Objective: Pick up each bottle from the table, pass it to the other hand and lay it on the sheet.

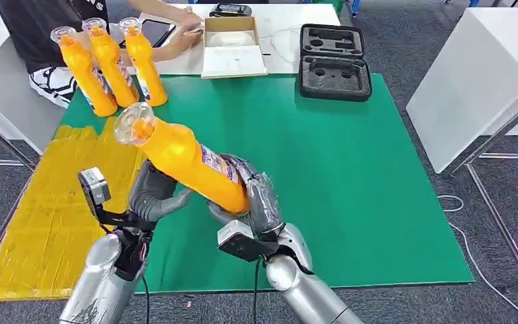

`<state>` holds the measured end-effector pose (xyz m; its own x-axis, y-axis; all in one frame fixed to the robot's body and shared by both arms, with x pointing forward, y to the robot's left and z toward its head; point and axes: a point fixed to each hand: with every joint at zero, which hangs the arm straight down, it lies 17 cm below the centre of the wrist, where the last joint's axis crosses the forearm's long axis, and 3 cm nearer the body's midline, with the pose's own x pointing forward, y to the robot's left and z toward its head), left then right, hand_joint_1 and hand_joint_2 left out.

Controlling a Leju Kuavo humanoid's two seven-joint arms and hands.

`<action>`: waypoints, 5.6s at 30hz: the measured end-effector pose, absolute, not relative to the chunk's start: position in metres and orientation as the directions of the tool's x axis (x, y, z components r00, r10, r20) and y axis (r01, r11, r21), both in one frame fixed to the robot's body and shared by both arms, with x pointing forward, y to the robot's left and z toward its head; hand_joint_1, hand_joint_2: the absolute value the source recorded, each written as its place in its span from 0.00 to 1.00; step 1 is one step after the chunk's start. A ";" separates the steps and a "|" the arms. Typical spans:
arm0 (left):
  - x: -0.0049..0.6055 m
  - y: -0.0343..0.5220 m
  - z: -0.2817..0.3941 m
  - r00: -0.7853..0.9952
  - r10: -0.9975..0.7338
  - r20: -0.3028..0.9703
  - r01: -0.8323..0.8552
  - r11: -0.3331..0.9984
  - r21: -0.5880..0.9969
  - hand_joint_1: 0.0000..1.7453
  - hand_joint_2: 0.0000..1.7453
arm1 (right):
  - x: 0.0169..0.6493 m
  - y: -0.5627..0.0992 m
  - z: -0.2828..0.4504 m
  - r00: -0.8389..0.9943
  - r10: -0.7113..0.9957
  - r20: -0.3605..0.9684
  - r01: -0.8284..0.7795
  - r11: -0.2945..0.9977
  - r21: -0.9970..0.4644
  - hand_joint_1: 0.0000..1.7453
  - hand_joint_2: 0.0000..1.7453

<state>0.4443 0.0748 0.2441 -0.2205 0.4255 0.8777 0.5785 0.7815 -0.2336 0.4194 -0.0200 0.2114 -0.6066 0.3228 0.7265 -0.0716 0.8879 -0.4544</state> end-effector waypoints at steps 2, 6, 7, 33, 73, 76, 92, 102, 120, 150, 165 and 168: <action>0.441 0.073 0.250 -0.221 0.443 0.869 0.593 0.768 -0.241 0.00 1.00 | 0.420 -0.024 0.210 -0.603 0.340 0.722 -0.053 0.886 -0.461 1.00 1.00; 0.434 0.072 0.260 -0.238 0.457 0.857 0.611 0.756 -0.234 0.00 1.00 | 0.425 -0.040 0.203 -0.578 0.358 0.733 -0.026 0.890 -0.455 1.00 1.00; 0.432 0.071 0.262 -0.241 0.457 0.856 0.615 0.754 -0.230 0.00 1.00 | 0.426 -0.044 0.202 -0.571 0.355 0.740 -0.023 0.894 -0.447 1.00 1.00; 0.418 0.064 0.262 -0.274 0.433 0.859 0.631 0.755 -0.179 0.00 1.00 | 0.432 -0.060 0.179 -0.379 -0.017 0.925 -0.364 0.922 -0.133 1.00 1.00; 0.427 0.063 0.249 -0.251 0.421 0.871 0.611 0.767 -0.195 0.00 1.00 | 0.400 0.009 0.145 -0.380 0.080 0.921 -0.600 0.737 -0.312 1.00 1.00; 0.427 0.064 0.248 -0.250 0.420 0.872 0.607 0.770 -0.196 0.00 1.00 | 0.398 0.014 0.143 -0.385 0.086 0.919 -0.609 0.725 -0.322 1.00 1.00; 0.432 0.071 0.242 -0.244 0.413 0.877 0.586 0.784 -0.206 0.00 1.00 | 0.398 0.034 0.138 -0.429 0.138 0.893 -0.618 0.676 -0.402 1.00 1.00; 0.432 0.071 0.240 -0.240 0.412 0.879 0.584 0.784 -0.208 0.94 1.00 | 0.398 0.035 0.136 -0.428 0.144 0.892 -0.619 0.673 -0.405 1.00 1.00; 0.432 0.073 0.235 -0.240 0.402 0.884 0.568 0.796 -0.209 1.00 1.00 | 0.398 0.035 0.133 -0.425 0.150 0.893 -0.619 0.671 -0.408 1.00 1.00; 0.425 0.067 0.236 -0.254 0.403 0.879 0.570 0.796 -0.201 1.00 1.00 | 0.387 0.022 0.133 -0.418 0.128 0.899 -0.587 0.718 -0.375 0.00 1.00; 0.458 0.101 0.247 -0.387 0.226 0.894 0.420 0.906 -0.047 1.00 1.00 | 0.384 -0.039 0.172 -0.325 -0.120 0.938 -0.668 0.731 -0.138 0.00 0.00; 0.468 0.116 0.249 -0.417 0.166 0.894 0.372 0.928 0.001 1.00 1.00 | 0.381 -0.057 0.178 -0.329 -0.135 0.934 -0.657 0.743 -0.124 0.00 0.00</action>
<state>0.4678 0.1156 0.2489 -0.4172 0.1657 0.8936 0.3719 0.9283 0.0015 0.3811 -0.0574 0.1776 -0.3295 -0.1352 0.9344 -0.6572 0.7435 -0.1241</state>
